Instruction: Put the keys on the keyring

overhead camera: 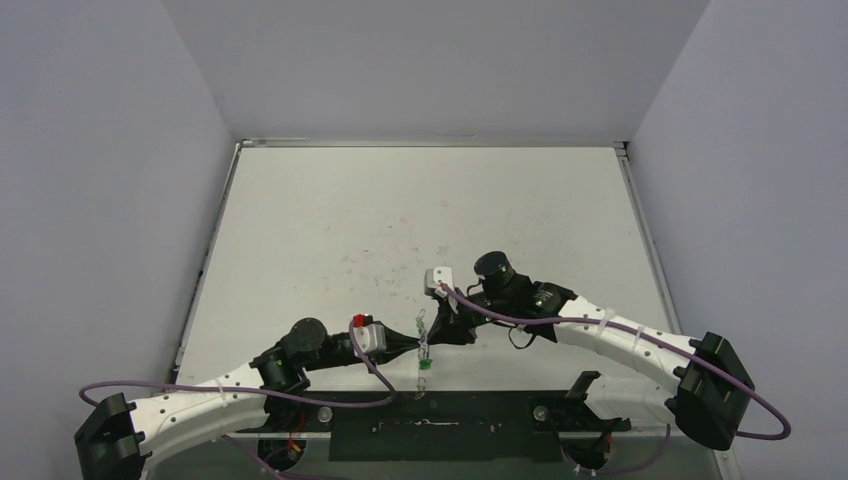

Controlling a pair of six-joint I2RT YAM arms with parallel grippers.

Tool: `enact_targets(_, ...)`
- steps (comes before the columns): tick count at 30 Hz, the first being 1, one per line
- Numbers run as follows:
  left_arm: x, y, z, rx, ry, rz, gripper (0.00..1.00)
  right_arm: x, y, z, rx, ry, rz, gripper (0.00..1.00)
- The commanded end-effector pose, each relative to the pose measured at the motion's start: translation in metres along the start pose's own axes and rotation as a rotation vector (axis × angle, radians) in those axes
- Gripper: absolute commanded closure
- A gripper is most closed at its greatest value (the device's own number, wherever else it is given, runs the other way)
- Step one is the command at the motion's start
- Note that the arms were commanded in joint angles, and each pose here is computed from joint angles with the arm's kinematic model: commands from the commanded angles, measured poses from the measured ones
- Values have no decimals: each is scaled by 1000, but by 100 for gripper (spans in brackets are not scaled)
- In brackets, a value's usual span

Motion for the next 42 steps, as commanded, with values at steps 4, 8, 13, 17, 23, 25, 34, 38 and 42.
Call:
enact_targets(4,3,4,25,42,-109,14,100,-6,0,15,-54,-73,-29,66)
enact_targets(8,3,3,25,40,-110,13,100,-12,5,23,-89,-118,-32,53)
enact_targets(13,2,3,25,39,-111,14,100,-9,7,29,-96,-143,2,56)
enact_targets(17,2,3,25,39,-112,16,100,-3,6,31,-85,-152,32,64)
enact_targets(23,2,3,26,39,-116,17,100,3,6,29,-82,-141,52,71)
enact_targets(25,1,3,26,39,-116,19,100,5,7,28,-82,-136,62,72)
enact_targets(34,1,4,27,42,-123,26,100,10,11,28,-104,-154,95,72)
enact_targets(38,1,4,27,42,-124,27,100,11,12,26,-109,-151,111,75)
enact_targets(42,0,4,28,43,-128,30,100,11,10,24,-111,-129,97,96)
Point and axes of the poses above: each gripper's point midway between its finger pads, its own x axis out along the fingers, its own y axis along the line the jaws close on, z = x × y, the point moved 5 cm from there along -x, back along the fingers, and after that the axes turned 4 degrees about x, right-handed, at the moved point
